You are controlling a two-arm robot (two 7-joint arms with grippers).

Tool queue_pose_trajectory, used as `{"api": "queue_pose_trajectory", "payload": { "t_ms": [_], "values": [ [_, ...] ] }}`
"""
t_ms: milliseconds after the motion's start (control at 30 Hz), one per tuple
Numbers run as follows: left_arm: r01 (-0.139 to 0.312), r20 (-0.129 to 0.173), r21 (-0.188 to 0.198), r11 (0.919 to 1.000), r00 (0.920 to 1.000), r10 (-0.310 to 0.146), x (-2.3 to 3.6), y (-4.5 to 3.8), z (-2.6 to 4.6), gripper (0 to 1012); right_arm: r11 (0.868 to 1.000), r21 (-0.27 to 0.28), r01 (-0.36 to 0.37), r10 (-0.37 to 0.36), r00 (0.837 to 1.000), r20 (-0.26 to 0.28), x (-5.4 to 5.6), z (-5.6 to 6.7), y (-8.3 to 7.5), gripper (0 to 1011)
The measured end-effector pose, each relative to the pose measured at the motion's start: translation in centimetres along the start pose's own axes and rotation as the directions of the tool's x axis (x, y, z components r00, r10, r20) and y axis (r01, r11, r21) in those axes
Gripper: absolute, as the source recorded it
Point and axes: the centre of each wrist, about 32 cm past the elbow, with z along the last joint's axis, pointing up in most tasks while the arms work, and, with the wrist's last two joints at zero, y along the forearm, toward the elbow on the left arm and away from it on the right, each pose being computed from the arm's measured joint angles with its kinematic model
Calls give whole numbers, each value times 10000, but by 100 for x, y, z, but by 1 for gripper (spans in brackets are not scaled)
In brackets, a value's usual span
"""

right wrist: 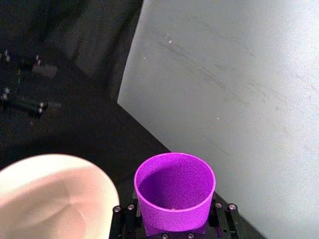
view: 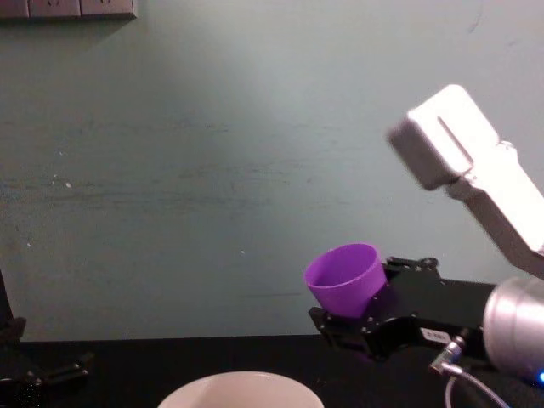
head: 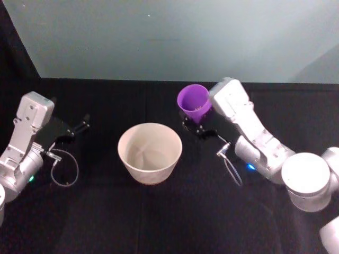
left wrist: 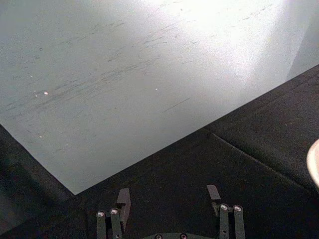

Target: Pick up the cup and pour the mung beans from the cup into the bowl.

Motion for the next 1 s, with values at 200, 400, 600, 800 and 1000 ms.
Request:
{"api": "queue_pose_trajectory", "payload": {
  "t_ms": [200,400,600,800,1000],
  "values": [
    [0,0,0,10000,10000,0,0,0,0,1000,9985,-456,-294,366,9856,1649,-27,191,121,718],
    [0,0,0,10000,10000,0,0,0,0,1000,9952,-892,-406,654,9528,2966,-80,309,201,718],
    [0,0,0,10000,10000,0,0,0,0,1000,9920,-1193,-418,850,9189,3852,-116,390,253,718],
    [0,0,1,10000,10000,0,0,0,0,1000,9878,-1499,-423,1101,8705,4797,-165,476,311,718],
    [0,0,0,10000,10000,0,0,0,0,1000,9834,-1755,-462,1379,8191,5568,-224,546,368,718]
  ]
}}
